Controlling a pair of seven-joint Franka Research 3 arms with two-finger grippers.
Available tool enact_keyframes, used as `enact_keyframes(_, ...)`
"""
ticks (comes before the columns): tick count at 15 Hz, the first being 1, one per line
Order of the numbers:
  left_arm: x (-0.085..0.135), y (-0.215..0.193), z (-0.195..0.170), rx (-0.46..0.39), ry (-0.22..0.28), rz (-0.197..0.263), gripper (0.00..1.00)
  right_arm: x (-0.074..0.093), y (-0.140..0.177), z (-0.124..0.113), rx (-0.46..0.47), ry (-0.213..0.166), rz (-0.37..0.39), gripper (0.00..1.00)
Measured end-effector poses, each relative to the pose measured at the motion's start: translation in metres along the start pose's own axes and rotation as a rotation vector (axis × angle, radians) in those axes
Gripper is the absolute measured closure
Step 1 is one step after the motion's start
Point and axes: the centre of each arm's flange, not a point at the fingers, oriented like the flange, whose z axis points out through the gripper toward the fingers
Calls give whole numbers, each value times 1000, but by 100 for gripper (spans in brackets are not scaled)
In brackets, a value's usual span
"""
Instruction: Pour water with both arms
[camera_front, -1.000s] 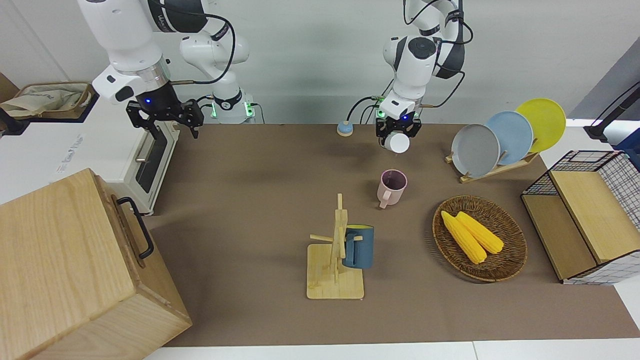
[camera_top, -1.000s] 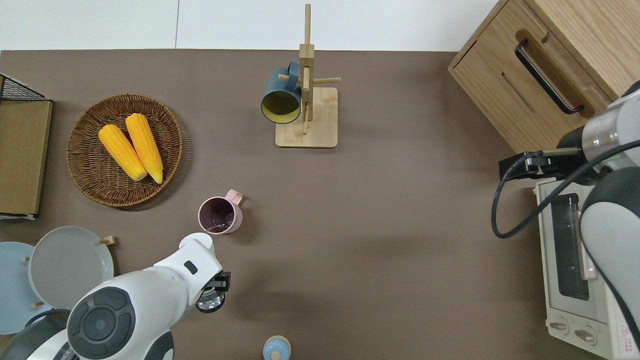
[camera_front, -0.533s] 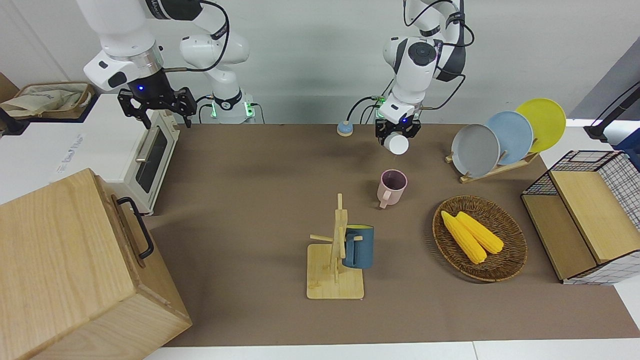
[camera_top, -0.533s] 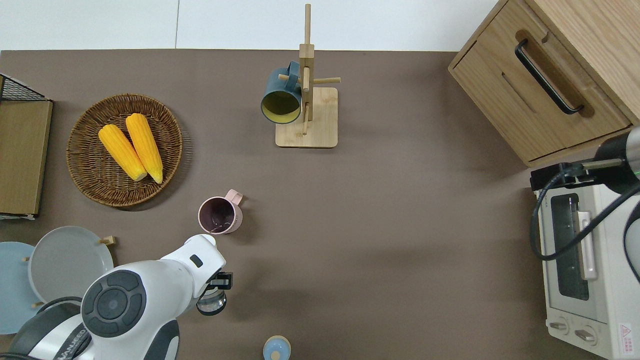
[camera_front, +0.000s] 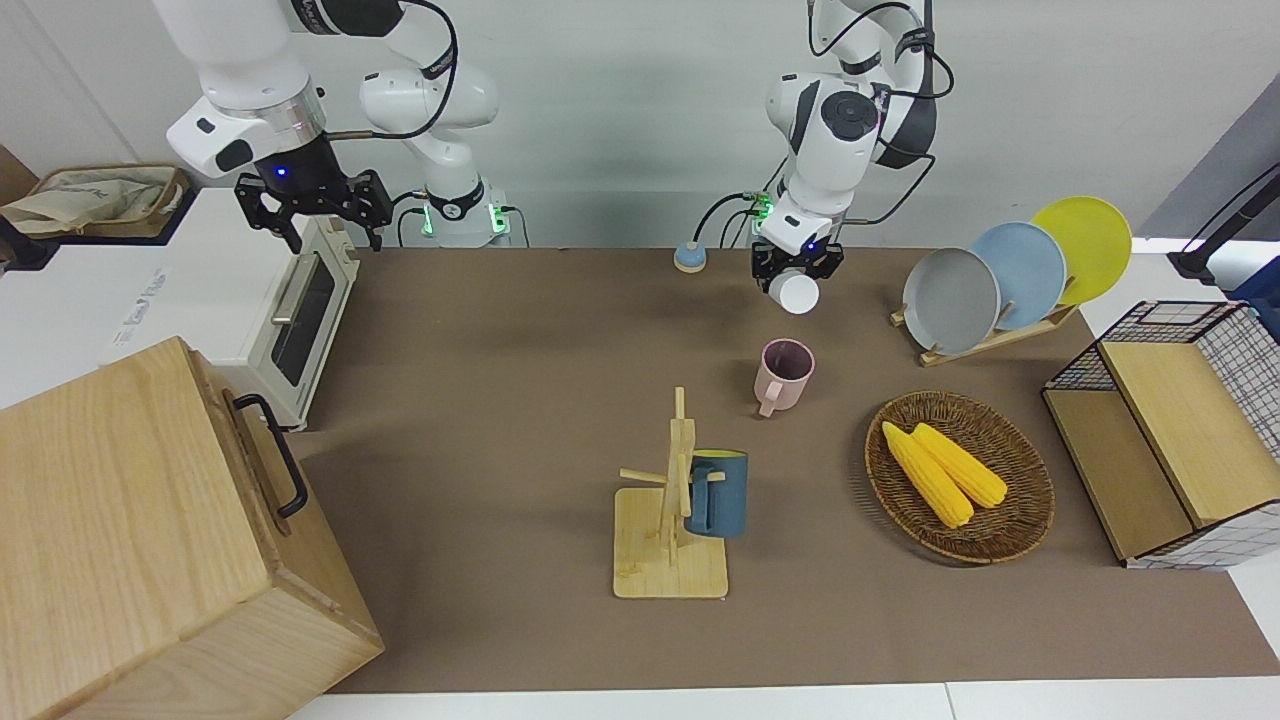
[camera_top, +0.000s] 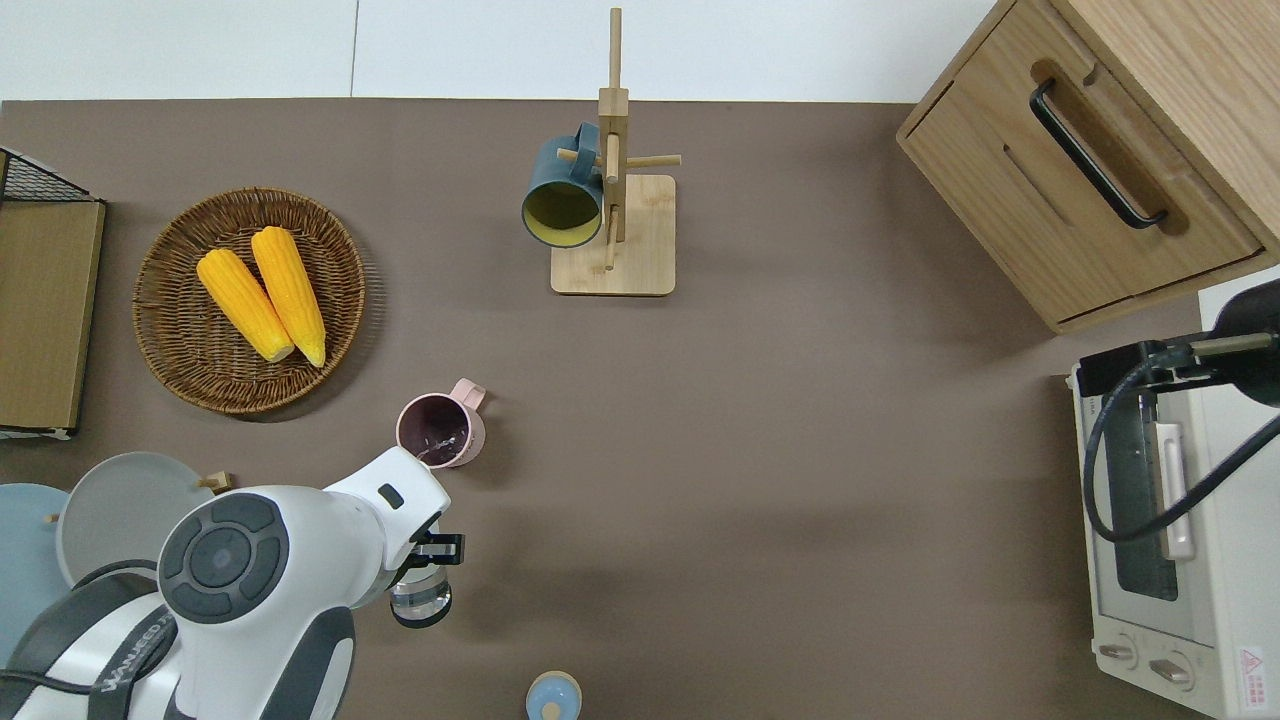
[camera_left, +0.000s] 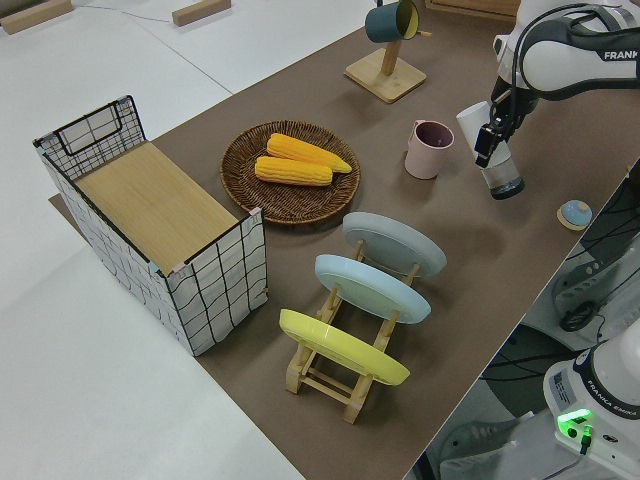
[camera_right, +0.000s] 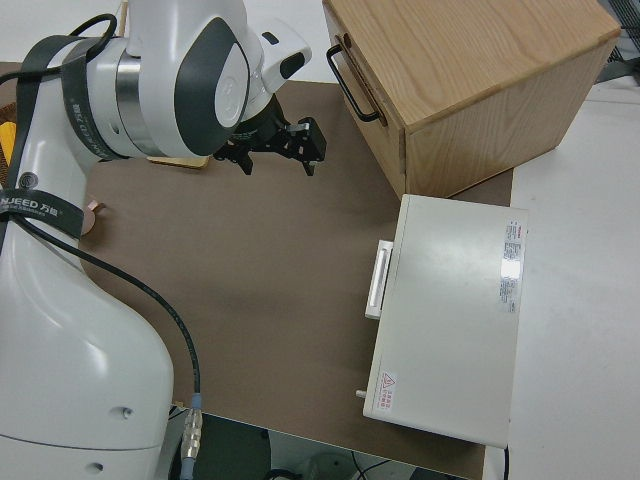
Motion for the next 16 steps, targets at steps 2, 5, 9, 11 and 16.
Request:
enact_keyframes(2,4,-3,-3,1,-21,-7,37,-1,-2,-2,0,3,-4,0)
enact_keyframes(5,9,-6,-7,-1,-29,-15,37,-1,-8,-3,17,6,-13,0)
enact_keyframes(9,10,-7,-7,-3,-32,-18,37,-1,-23,-4,106,9,-27,0)
enact_keyframes(11,11,-6,-8,-3,-30,-20,37,-1,-25,-5,116,10,-30,0)
enact_keyframes(16,11,-6,-12,-5,-21,-29,37,-1,-26,-5,120,12,-31,0)
